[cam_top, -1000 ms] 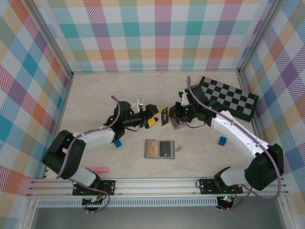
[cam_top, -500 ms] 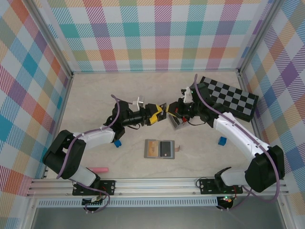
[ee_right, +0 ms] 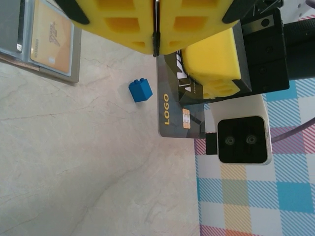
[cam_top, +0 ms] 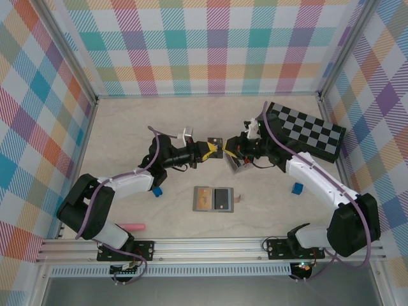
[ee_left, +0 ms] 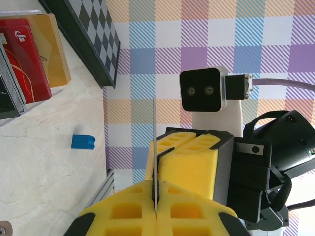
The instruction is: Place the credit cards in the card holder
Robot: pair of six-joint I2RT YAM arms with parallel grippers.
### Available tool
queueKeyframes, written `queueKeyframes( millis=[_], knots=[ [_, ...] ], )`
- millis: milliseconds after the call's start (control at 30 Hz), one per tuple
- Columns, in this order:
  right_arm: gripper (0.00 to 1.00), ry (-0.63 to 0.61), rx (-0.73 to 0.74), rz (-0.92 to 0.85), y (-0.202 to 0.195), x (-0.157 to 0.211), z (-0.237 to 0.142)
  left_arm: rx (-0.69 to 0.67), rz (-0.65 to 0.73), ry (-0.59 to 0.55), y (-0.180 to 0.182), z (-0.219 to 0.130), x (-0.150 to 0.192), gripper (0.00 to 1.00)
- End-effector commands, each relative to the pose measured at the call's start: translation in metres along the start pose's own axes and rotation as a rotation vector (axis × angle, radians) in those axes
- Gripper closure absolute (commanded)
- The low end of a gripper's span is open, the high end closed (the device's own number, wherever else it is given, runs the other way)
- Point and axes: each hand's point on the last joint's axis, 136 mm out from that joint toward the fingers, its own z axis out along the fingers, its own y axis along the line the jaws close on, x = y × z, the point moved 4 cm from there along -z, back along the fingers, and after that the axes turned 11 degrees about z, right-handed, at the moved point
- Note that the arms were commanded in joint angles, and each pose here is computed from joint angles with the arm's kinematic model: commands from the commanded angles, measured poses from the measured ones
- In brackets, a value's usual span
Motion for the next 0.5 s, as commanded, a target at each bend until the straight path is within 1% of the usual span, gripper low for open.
queueKeyframes(
  millis=[0, 67, 233, 367, 433, 467],
  knots=[
    [0.8, 0.014, -0.051, -0.008, 0.005, 0.0, -0.001, 0.079, 0.037, -0.025, -0.02, -0.007, -0.005, 1.0],
    [0.74, 0.026, -0.059, -0.007, 0.004, 0.0, 0.001, 0.091, 0.033, -0.024, -0.022, -0.007, -0.005, 1.0],
    [0.74, 0.079, -0.117, -0.003, 0.01, 0.001, 0.009, 0.098, 0.018, -0.012, -0.022, -0.005, -0.004, 1.0],
    [0.81, 0.086, -0.139, -0.014, 0.014, 0.0, 0.011, 0.079, 0.002, -0.003, -0.016, -0.004, -0.002, 1.0],
    [0.88, 0.082, -0.132, -0.032, 0.014, 0.0, 0.009, 0.063, -0.005, 0.002, -0.012, -0.004, -0.001, 1.0],
    [0.9, 0.064, -0.102, -0.033, 0.011, 0.0, 0.007, 0.044, -0.009, 0.004, -0.008, -0.004, -0.001, 0.95]
  ],
)
